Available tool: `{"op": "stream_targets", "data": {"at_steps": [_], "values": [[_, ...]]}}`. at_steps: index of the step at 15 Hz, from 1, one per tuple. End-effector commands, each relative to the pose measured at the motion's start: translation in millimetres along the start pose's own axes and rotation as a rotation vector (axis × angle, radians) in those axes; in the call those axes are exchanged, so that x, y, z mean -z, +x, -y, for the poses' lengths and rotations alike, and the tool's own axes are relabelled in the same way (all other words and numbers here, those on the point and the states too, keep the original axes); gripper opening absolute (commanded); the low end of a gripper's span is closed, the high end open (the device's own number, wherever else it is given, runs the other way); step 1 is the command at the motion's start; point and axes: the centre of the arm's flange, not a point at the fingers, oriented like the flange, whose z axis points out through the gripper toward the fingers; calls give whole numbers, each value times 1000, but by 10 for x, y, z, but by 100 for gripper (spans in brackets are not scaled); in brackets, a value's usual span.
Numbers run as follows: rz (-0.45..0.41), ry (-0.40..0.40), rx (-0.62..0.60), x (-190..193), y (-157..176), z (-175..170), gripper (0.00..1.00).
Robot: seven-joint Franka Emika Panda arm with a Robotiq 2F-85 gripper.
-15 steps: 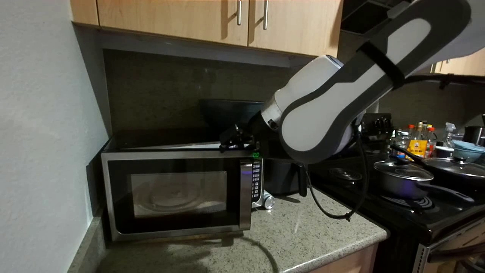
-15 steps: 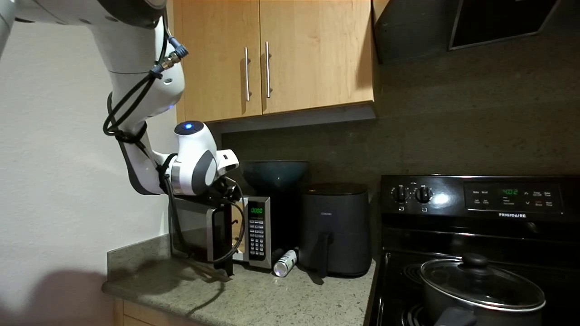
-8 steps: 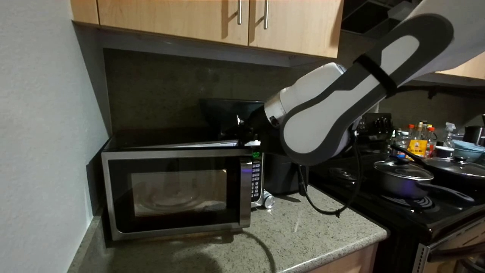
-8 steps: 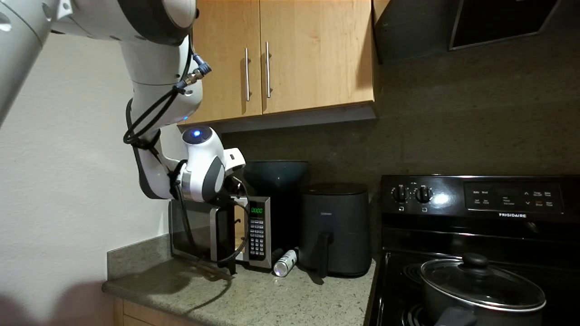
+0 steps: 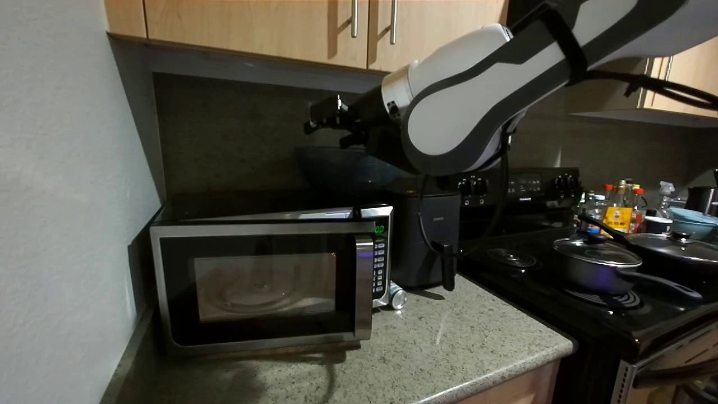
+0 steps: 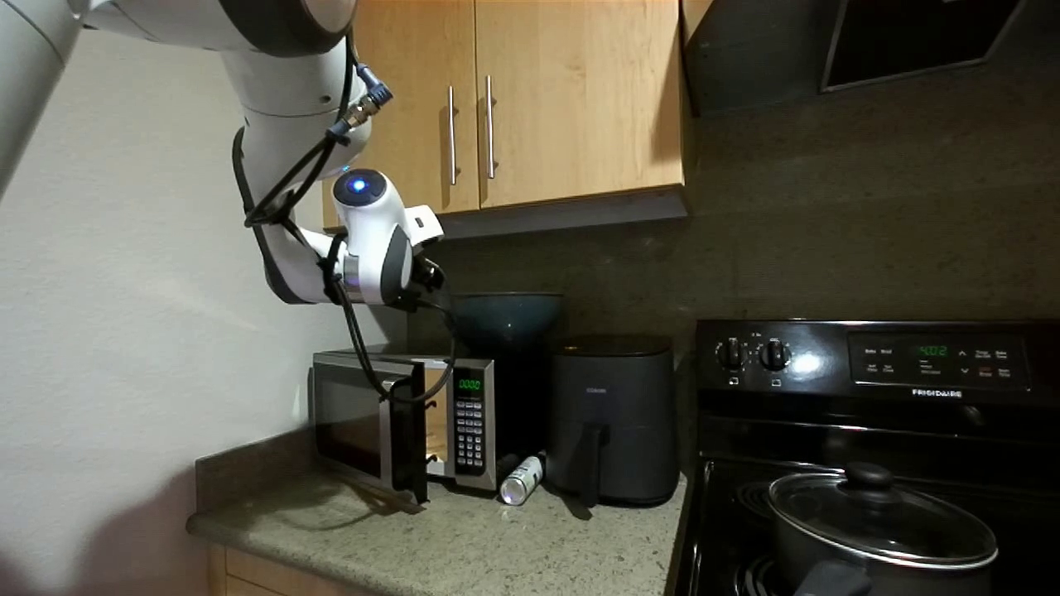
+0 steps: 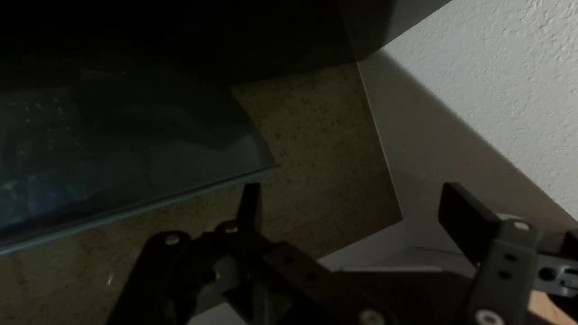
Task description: Open the microwave door, place the blue bowl inside the microwave
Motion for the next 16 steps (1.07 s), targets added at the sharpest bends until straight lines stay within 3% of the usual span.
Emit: {"op": "stream_targets", "data": {"at_steps": [1,8,13,16], "values": [[2,-1,0,0,-8,-9,100],[150,-63,-40,-325,-201,-276,100],[248,-101,-72,-394,-187,-279,100],[349,-186,-84,-403,-237,-277,100]]}}
